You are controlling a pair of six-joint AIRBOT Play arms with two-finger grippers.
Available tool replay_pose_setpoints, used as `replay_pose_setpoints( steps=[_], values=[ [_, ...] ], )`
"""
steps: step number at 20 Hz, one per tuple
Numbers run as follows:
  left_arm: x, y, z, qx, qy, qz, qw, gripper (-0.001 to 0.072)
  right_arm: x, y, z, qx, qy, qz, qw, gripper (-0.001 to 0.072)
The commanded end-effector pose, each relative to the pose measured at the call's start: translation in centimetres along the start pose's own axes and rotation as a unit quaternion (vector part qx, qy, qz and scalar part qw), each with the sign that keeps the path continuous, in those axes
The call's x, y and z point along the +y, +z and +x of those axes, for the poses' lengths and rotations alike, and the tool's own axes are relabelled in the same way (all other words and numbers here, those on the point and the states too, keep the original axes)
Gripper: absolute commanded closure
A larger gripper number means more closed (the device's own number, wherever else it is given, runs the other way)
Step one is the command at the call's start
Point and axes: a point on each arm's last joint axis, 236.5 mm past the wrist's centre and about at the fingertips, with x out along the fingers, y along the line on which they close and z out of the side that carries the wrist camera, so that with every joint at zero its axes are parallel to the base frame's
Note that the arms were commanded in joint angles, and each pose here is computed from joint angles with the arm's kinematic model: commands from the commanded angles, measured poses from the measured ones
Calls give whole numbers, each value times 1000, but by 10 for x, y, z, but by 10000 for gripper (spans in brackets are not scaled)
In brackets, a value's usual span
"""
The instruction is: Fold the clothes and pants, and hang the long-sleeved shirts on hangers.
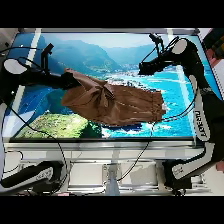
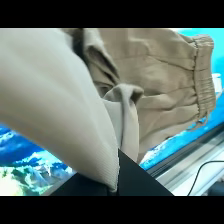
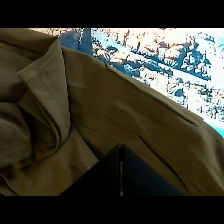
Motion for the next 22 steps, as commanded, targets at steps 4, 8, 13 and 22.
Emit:
replay_pose_setpoints(
  steps=[4,8,13,22],
  values=[
    [-25,3,-15,6,2,35,999,694,26,9,11,-17,7,-30,999,682],
    [-45,13,-36,-4,-2,61,998,694,27,11,11,-20,9,-29,999,682],
    [-58,23,-50,-22,-2,80,997,694,43,9,21,-16,19,-37,999,683],
    [-95,39,-70,-54,-17,118,991,693,124,-49,114,43,94,-4,995,684]
  ],
)
